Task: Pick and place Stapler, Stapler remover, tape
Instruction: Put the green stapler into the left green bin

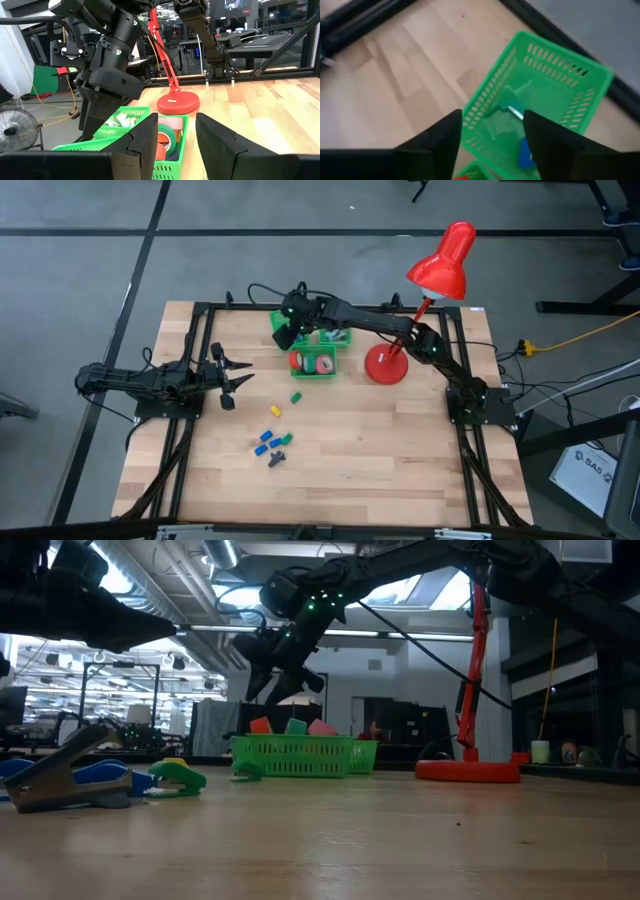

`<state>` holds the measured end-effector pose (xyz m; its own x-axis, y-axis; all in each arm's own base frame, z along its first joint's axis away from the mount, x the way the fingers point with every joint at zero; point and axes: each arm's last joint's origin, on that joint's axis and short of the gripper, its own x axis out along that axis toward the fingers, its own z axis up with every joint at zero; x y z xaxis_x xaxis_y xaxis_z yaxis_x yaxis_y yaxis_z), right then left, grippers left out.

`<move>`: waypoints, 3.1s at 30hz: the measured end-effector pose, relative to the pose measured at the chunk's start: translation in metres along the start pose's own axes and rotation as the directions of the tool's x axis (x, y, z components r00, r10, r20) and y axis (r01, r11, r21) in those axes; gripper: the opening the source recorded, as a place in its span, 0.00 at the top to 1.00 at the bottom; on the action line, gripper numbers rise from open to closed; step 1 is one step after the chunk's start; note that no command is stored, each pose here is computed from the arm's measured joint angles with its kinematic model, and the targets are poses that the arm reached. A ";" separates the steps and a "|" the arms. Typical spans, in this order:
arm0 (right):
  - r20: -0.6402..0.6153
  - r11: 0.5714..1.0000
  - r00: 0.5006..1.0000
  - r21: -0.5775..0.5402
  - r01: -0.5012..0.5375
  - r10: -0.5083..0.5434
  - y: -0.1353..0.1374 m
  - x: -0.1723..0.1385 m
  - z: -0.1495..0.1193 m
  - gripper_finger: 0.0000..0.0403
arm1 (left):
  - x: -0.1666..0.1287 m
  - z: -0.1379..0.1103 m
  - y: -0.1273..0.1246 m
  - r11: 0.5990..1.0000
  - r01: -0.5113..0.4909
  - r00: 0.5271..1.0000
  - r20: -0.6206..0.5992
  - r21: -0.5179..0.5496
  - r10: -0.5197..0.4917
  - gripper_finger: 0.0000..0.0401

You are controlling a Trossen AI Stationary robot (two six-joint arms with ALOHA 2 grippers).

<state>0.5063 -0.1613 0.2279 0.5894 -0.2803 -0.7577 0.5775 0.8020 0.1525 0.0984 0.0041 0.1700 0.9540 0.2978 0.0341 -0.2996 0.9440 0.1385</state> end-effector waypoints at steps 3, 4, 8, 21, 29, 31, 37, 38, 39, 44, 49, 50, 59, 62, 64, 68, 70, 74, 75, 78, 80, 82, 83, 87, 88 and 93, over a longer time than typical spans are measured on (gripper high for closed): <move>-0.020 0.996 0.998 0.070 -0.055 0.056 0.002 0.000 -0.001 0.40 | 0.000 0.000 0.000 1.000 0.000 1.000 0.000 0.000 0.000 0.68; -0.026 0.994 0.997 0.088 -0.070 0.072 0.003 0.000 -0.001 0.39 | 0.000 0.000 0.000 1.000 0.000 1.000 0.000 0.000 0.000 0.68; -0.036 0.992 0.994 0.082 -0.097 0.100 0.012 -0.001 -0.005 0.37 | 0.000 0.000 0.000 1.000 0.000 1.000 0.000 0.000 0.000 0.68; -0.090 0.934 0.976 -0.283 -0.218 0.200 0.096 -0.016 -0.043 0.40 | 0.000 0.000 0.000 1.000 0.000 1.000 0.000 0.000 0.000 0.68; -0.173 0.868 0.960 -0.414 -0.273 0.219 0.137 -0.029 -0.075 0.40 | 0.000 0.000 0.000 1.000 0.000 1.000 0.000 0.000 0.000 0.68; -0.193 0.862 0.957 -0.423 -0.279 0.215 0.142 -0.031 -0.080 0.40 | 0.000 0.000 0.000 1.000 0.000 1.000 0.000 0.000 0.000 0.68; -0.227 0.854 0.957 -0.448 -0.266 0.179 0.148 -0.035 -0.090 0.40 | 0.000 0.000 0.000 1.000 0.000 1.000 0.000 0.000 0.000 0.68; -0.227 0.853 0.959 -0.455 -0.256 0.167 0.148 -0.035 -0.091 0.40 | 0.000 0.000 0.000 1.000 0.000 1.000 0.000 0.000 0.000 0.68; -0.229 0.848 0.961 -0.468 -0.248 0.155 0.148 -0.035 -0.092 0.40 | 0.000 0.000 0.000 1.000 0.000 1.000 0.000 0.000 0.000 0.68; -0.258 0.788 0.957 -0.559 -0.259 0.132 0.145 -0.035 -0.094 0.40 | 0.000 0.000 0.000 1.000 0.000 1.000 0.000 0.000 0.000 0.68; -0.295 0.615 0.950 -0.731 -0.296 0.107 0.143 -0.036 -0.098 0.40 | 0.000 0.000 0.000 1.000 0.000 1.000 0.000 0.000 0.000 0.68; -0.301 0.580 0.948 -0.755 -0.304 0.105 0.143 -0.036 -0.098 0.40 | 0.000 0.000 0.000 1.000 0.000 1.000 0.000 0.000 0.000 0.68; -0.323 0.497 0.937 -0.796 -0.346 0.134 0.143 -0.037 -0.099 0.40 | 0.000 0.000 0.000 1.000 0.000 1.000 0.000 0.000 0.000 0.68; -0.334 0.495 0.934 -0.794 -0.353 0.129 0.144 -0.031 -0.102 0.40 | 0.000 0.000 0.000 1.000 0.000 1.000 0.000 0.000 0.000 0.68; -0.348 0.493 0.930 -0.792 -0.359 0.118 0.144 -0.021 -0.108 0.40 | 0.000 0.000 0.000 1.000 0.000 1.000 0.000 0.000 0.000 0.68; -0.371 0.479 0.923 -0.796 -0.371 0.099 0.143 -0.004 -0.118 0.40 | 0.000 0.000 0.000 1.000 0.000 1.000 0.001 0.000 0.000 0.68; -0.388 0.475 0.918 -0.794 -0.379 0.084 0.142 0.002 -0.122 0.40 | 0.000 0.000 0.000 1.000 0.000 1.000 0.002 -0.001 0.000 0.68; -0.399 0.480 0.915 -0.791 -0.379 0.064 0.139 0.015 -0.129 0.40 | 0.000 0.000 0.000 1.000 0.000 1.000 0.004 -0.001 0.000 0.68; -0.403 0.483 0.913 -0.789 -0.380 0.059 0.138 0.018 -0.130 0.40 | 0.000 0.000 0.000 1.000 -0.001 1.000 0.003 -0.001 0.001 0.68; -0.408 0.486 0.912 -0.788 -0.379 0.050 0.136 0.021 -0.131 0.40 | 0.000 0.000 0.000 1.000 -0.001 1.000 0.005 -0.002 0.001 0.68; -0.406 0.486 0.912 -0.788 -0.378 0.051 0.136 0.021 -0.131 0.40 | 0.000 0.001 0.000 1.000 -0.001 1.000 0.005 -0.002 0.001 0.68; -0.406 0.486 0.913 -0.788 -0.378 0.051 0.136 0.021 -0.131 0.40 | 0.000 0.000 0.000 1.000 -0.001 1.000 0.005 -0.002 0.001 0.68; -0.406 0.488 0.912 -0.787 -0.378 0.051 0.136 0.021 -0.131 0.40 | 0.000 0.001 0.000 1.000 -0.001 1.000 0.005 -0.002 0.001 0.68; -0.428 0.491 0.903 -0.780 -0.387 0.033 0.134 0.020 -0.133 0.40 | 0.000 0.001 0.000 1.000 -0.001 1.000 0.005 -0.002 0.001 0.68; -0.439 0.491 0.898 -0.777 -0.393 0.023 0.134 0.022 -0.136 0.40 | 0.000 0.001 0.000 1.000 -0.001 1.000 0.005 -0.002 0.001 0.68; -0.466 0.507 0.885 -0.762 -0.403 0.003 0.127 0.030 -0.138 0.40 | 0.000 0.000 0.000 1.000 -0.001 1.000 0.005 -0.002 0.001 0.68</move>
<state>0.5191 0.0048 0.1371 0.2597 0.0006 -0.9657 -0.3750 0.9216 -0.1003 0.0984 0.0041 0.1705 0.9539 0.2976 0.0390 -0.3001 0.9441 0.1366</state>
